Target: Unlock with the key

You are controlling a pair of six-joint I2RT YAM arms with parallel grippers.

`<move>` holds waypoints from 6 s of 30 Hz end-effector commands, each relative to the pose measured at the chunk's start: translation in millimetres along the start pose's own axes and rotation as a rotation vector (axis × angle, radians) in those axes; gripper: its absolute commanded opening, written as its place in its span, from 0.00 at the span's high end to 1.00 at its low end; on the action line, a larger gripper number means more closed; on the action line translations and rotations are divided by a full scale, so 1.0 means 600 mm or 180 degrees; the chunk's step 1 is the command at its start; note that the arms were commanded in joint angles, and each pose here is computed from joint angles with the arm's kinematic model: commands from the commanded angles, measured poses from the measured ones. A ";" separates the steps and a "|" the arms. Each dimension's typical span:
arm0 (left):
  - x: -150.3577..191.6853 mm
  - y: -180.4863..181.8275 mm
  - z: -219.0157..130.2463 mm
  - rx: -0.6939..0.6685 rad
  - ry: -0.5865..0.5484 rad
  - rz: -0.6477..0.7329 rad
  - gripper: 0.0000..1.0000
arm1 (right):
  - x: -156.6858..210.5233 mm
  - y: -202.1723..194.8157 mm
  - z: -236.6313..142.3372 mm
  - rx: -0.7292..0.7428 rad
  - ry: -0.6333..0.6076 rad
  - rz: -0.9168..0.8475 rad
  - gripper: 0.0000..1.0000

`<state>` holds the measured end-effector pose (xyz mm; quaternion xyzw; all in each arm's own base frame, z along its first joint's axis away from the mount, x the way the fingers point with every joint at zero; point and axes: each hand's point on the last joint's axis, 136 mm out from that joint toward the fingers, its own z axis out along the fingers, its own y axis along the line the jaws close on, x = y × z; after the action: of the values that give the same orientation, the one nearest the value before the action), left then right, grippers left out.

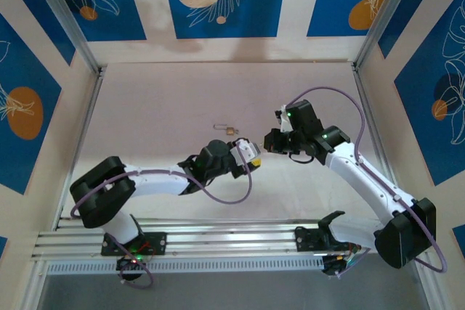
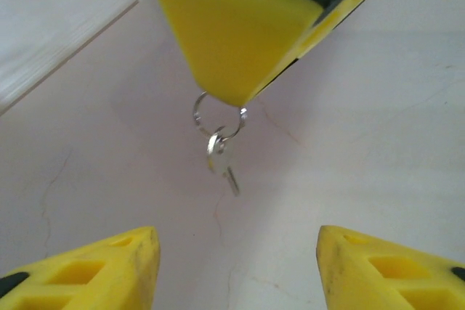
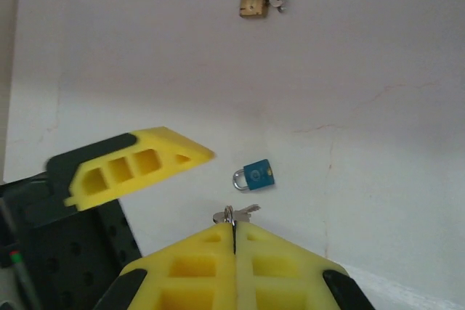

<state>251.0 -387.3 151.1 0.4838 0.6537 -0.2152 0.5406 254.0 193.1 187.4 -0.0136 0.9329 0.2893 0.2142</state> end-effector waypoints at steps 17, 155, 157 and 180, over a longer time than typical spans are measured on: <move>-0.042 0.024 0.017 -0.0265 -0.0453 -0.0052 0.71 | -0.005 0.038 -0.019 -0.0347 -0.0072 0.0055 1.00; -0.048 0.001 -0.019 0.1491 0.0609 -0.0683 1.00 | 0.021 0.046 -0.009 -0.1811 -0.0783 -0.1049 0.73; -0.048 0.002 -0.018 0.1489 0.0610 -0.0694 1.00 | 0.021 0.045 -0.007 -0.1787 -0.0773 -0.1062 0.76; -0.042 -0.003 -0.018 0.1542 0.0671 -0.0747 1.00 | 0.019 0.052 -0.008 -0.1660 -0.0876 -0.1089 1.00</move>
<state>236.2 -384.1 166.6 0.5387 0.6963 -0.3677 0.2995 239.0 212.5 181.2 -0.1676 0.7899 0.4712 0.3549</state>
